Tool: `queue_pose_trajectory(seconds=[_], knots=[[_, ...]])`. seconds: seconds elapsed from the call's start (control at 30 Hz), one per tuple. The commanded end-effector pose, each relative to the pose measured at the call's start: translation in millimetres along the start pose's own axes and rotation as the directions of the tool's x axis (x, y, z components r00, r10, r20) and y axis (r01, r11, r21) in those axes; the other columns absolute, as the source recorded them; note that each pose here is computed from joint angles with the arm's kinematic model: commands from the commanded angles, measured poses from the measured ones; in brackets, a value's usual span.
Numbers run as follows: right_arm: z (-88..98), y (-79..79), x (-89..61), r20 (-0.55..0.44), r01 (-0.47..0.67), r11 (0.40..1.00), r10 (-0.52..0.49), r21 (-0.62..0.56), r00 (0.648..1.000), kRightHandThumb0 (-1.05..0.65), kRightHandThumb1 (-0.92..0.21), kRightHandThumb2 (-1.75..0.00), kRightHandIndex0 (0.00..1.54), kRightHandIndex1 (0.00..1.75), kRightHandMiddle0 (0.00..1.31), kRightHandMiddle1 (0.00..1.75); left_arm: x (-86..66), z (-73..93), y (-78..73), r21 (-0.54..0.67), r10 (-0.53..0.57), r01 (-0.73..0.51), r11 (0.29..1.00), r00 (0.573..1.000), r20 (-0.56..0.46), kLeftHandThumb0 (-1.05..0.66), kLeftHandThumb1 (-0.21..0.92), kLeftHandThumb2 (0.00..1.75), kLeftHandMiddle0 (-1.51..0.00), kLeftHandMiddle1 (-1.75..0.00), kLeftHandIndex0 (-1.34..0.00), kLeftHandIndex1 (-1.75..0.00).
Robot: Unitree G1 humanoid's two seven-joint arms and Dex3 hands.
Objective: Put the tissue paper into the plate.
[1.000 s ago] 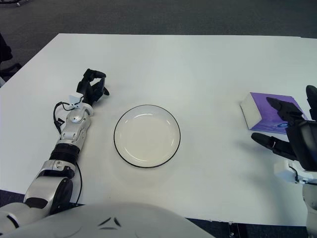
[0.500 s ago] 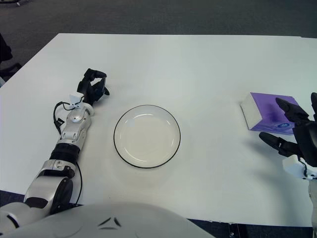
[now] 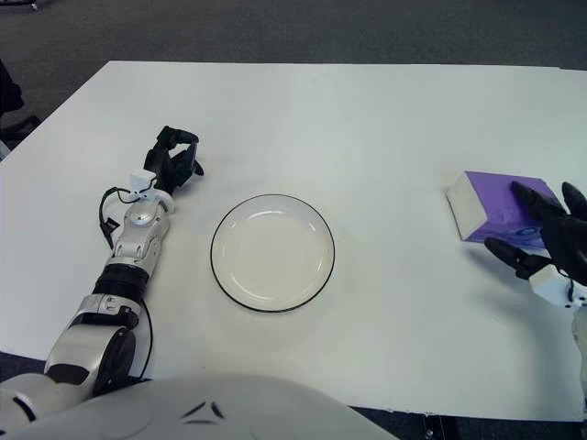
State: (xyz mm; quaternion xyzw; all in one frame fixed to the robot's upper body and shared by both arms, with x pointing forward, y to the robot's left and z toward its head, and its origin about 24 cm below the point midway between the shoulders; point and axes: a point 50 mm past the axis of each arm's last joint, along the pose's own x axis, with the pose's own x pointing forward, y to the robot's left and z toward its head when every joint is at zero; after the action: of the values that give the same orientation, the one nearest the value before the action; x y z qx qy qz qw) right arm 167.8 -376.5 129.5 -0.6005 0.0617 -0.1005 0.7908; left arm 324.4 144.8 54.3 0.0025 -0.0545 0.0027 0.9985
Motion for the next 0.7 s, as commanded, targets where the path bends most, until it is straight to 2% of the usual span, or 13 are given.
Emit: queue_pose_trajectory(seconds=[0.0,0.37,0.67], knots=[[-0.1,2.7,7.1,-0.007,-0.067,0.998,0.067,0.012,0.998,-0.93,-0.92,-0.61,0.21,0.00,0.25,0.00,-27.9,-43.0,-2.2,-0.020,0.002,-0.006,1.000,0.985,-0.174,-0.35,0.92,0.40,-0.70,-1.74,-0.33,-1.62],[8.6,14.6,22.4,0.048,-0.177,0.984,0.176,0.017,0.983,-0.90,-0.92,-0.56,0.21,0.00,0.25,0.00,-28.0,-43.3,-1.7,-0.020,0.000,-0.003,1.000,0.985,-0.172,-0.35,0.92,0.40,-0.70,-1.74,-0.33,-1.62],[22.4,21.0,29.7,0.115,-0.192,0.981,0.191,-0.001,0.975,-0.86,-0.92,-0.48,0.23,0.01,0.28,0.02,-28.2,-43.2,-2.2,-0.022,-0.003,-0.001,1.000,0.985,-0.171,-0.35,0.92,0.40,-0.70,-1.75,-0.33,-1.62]])
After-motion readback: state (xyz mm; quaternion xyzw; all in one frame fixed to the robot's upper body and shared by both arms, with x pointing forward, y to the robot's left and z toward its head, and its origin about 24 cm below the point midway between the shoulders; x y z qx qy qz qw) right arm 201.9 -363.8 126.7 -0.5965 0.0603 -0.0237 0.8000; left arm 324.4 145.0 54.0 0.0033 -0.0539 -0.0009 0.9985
